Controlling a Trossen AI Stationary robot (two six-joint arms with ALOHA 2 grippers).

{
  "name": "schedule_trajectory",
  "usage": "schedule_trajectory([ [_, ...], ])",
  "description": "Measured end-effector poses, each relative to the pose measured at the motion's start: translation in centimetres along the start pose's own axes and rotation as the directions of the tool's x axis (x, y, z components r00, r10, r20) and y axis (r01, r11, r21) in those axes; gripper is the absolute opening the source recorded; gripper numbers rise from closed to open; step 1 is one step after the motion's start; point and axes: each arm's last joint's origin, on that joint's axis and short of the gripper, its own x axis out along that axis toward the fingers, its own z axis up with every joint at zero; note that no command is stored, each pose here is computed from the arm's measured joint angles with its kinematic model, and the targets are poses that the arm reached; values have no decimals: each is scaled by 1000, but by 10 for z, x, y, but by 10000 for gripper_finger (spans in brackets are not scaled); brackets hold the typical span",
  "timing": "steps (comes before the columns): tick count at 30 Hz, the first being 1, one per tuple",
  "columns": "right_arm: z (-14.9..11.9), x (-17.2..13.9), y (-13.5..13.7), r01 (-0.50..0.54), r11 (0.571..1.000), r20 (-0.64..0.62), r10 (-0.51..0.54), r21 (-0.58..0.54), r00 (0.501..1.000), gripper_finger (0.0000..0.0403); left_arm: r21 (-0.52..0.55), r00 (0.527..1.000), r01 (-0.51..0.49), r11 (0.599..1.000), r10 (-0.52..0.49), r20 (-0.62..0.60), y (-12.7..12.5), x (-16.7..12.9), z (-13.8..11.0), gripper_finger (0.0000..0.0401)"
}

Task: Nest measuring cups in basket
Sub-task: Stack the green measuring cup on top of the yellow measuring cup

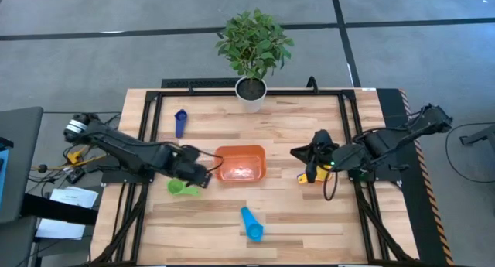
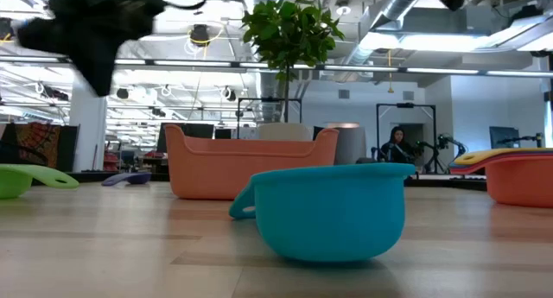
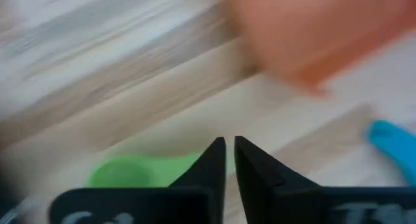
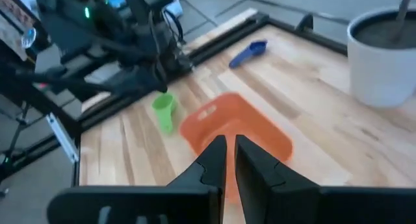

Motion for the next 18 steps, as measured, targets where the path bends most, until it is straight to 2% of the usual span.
schedule_trajectory([
  [4,11,7,-2,2,1000,65,-3,13,998,57,-114,992,-122,986,119,-32,26,-2,-10,71],
  [8,18,14,-9,15,999,79,-19,41,997,57,-177,978,-208,962,198,-73,47,-3,-20,127],
  [13,24,20,-18,2,998,54,-5,64,999,57,-254,968,-230,939,194,-160,71,14,-29,192],
  [18,24,27,-22,27,996,43,-31,91,999,57,-283,957,-240,929,177,-231,88,28,-38,234],
])
